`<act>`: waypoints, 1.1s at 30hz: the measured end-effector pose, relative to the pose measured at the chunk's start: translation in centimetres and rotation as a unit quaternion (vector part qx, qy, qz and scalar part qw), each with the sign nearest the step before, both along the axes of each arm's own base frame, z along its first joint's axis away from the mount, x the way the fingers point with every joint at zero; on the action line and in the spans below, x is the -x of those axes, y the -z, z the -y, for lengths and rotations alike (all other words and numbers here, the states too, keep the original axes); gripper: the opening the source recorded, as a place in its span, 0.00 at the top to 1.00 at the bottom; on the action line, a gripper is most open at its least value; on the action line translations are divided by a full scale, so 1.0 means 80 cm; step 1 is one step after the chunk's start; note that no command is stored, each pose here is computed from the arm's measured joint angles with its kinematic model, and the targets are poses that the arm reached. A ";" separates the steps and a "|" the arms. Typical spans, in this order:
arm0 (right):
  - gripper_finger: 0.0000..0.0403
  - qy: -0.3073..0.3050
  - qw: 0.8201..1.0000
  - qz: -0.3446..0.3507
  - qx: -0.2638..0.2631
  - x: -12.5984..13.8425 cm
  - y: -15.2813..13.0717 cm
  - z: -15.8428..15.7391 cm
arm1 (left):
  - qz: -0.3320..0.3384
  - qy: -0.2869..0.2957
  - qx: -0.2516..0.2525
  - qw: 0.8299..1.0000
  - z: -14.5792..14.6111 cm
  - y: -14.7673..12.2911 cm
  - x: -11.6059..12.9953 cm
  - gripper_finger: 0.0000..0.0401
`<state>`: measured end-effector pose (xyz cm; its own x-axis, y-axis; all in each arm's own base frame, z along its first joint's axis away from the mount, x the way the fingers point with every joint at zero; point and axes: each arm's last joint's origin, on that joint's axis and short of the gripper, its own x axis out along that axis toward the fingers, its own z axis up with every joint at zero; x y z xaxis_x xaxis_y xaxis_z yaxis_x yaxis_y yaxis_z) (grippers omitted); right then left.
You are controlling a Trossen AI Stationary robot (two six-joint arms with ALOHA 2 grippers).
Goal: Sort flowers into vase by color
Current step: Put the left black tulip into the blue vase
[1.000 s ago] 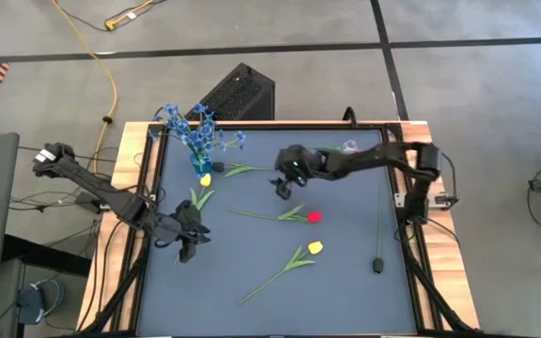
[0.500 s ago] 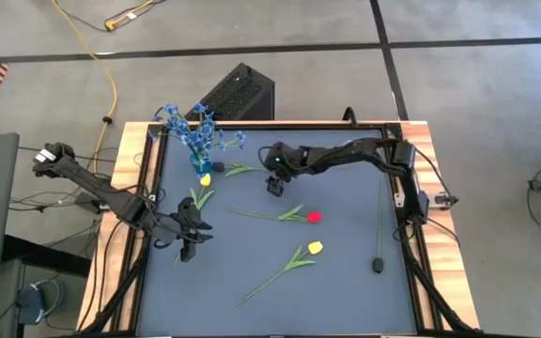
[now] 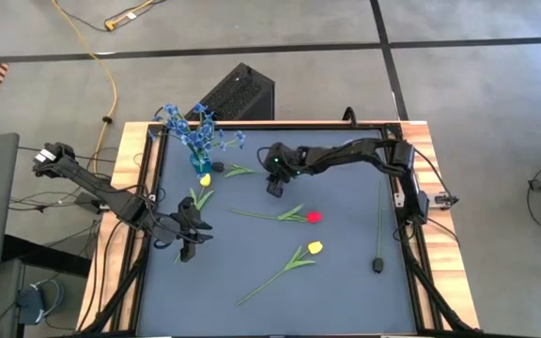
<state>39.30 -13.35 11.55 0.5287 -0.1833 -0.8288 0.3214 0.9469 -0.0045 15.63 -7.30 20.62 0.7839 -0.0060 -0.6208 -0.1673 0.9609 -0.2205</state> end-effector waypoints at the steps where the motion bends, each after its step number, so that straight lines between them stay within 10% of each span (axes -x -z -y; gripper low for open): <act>1: 0.71 -0.005 1.000 -0.001 -0.006 0.000 0.000 -0.001 | 0.000 0.000 0.000 1.000 0.000 0.000 0.000 0.70; 8: 0.95 -0.031 0.999 -0.031 -0.029 0.009 -0.014 -0.018 | 0.000 -0.004 0.005 1.000 0.000 0.000 0.000 0.70; 18: 0.95 -0.072 0.995 -0.056 -0.040 0.063 -0.064 -0.068 | 0.010 -0.039 0.026 0.999 0.001 0.001 -0.002 0.70; 27: 0.94 -0.074 0.984 0.158 -0.031 0.140 -0.110 -0.125 | 0.101 -0.019 0.013 0.995 0.013 0.016 -0.022 0.70; 33: 0.94 -0.128 0.926 0.354 -0.013 0.153 -0.160 -0.162 | 0.211 -0.002 -0.005 0.977 0.025 0.012 -0.044 0.70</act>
